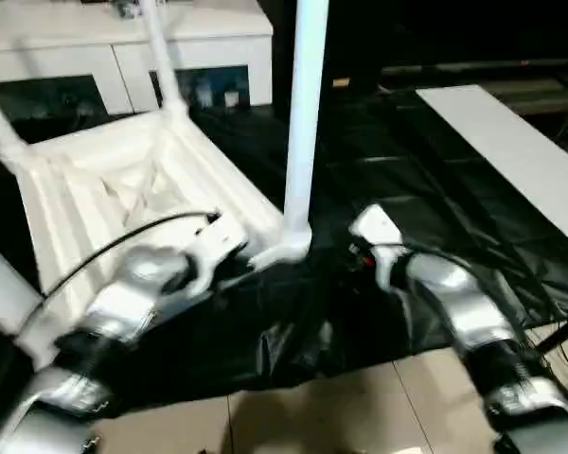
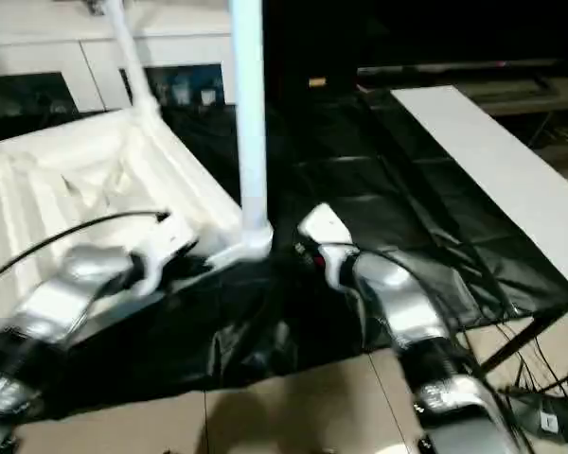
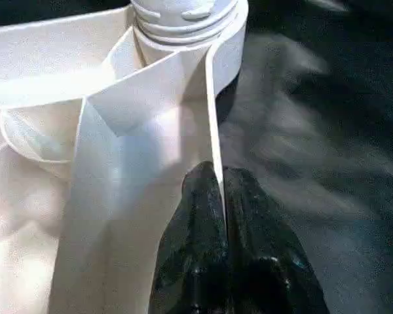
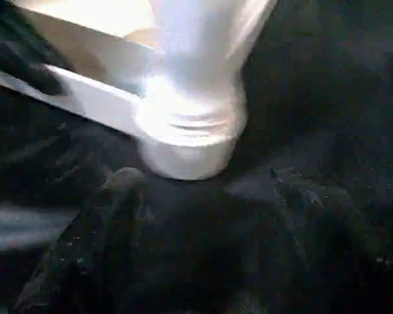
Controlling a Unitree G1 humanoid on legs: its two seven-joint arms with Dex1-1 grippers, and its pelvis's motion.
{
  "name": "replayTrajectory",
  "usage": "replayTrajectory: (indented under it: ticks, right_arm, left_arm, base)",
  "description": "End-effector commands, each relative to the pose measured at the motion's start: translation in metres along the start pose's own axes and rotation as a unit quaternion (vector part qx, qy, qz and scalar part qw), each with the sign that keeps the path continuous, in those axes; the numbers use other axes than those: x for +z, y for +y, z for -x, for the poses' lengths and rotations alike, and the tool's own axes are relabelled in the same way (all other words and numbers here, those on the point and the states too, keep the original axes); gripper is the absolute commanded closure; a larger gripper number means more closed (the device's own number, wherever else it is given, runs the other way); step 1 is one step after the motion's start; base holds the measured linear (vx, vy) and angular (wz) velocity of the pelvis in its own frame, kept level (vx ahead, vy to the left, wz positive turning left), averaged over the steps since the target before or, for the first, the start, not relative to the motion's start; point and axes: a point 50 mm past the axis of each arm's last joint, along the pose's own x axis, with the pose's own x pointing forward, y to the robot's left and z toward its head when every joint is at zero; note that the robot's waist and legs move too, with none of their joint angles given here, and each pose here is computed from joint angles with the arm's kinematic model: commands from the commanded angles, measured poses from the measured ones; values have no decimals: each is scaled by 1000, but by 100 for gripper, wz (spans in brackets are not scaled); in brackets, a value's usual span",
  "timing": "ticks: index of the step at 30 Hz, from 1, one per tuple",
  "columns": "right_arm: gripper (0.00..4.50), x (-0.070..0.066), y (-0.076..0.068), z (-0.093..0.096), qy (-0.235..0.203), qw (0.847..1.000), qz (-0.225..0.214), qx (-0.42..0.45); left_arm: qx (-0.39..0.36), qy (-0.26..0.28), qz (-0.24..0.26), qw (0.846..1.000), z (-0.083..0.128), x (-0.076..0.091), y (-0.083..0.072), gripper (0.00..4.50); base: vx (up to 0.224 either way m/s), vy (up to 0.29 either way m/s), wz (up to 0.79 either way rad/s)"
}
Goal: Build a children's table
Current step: Rotate leg to tighten
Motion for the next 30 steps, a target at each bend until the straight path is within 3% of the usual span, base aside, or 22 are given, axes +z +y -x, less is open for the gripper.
replayTrajectory:
  ticks: [1, 3, 7, 16, 24, 30]
  right_arm:
    - [61, 15, 2, -2, -27, 999, 0, 29]
    - [40, 15, 5, -1, -21, 998, 5, 55]
    - [40, 16, 8, -5, -6, 996, 34, 88]
    - [40, 16, 9, -9, 15, 991, 38, 129]
    - [118, 14, 5, -8, 30, 989, 41, 136]
    - [165, 15, 5, -11, 15, 990, 30, 140]
  left_arm:
    - [-85, -6, -22, 996, -9, 4, -21, 450]
    - [-89, -10, -21, 996, -9, 6, -23, 450]
    - [-100, -17, -29, 994, -14, 12, -28, 450]
    - [-108, -15, -33, 994, -13, 11, -31, 450]
    - [-101, -11, -32, 994, -12, 9, -29, 450]
    - [-101, -13, -30, 994, -11, 9, -28, 450]
  base:
    - [0, 0, 0]
    - [0, 0, 0]
    - [0, 0, 0]
    - [0, 0, 0]
    - [0, 0, 0]
    - [0, 0, 0]
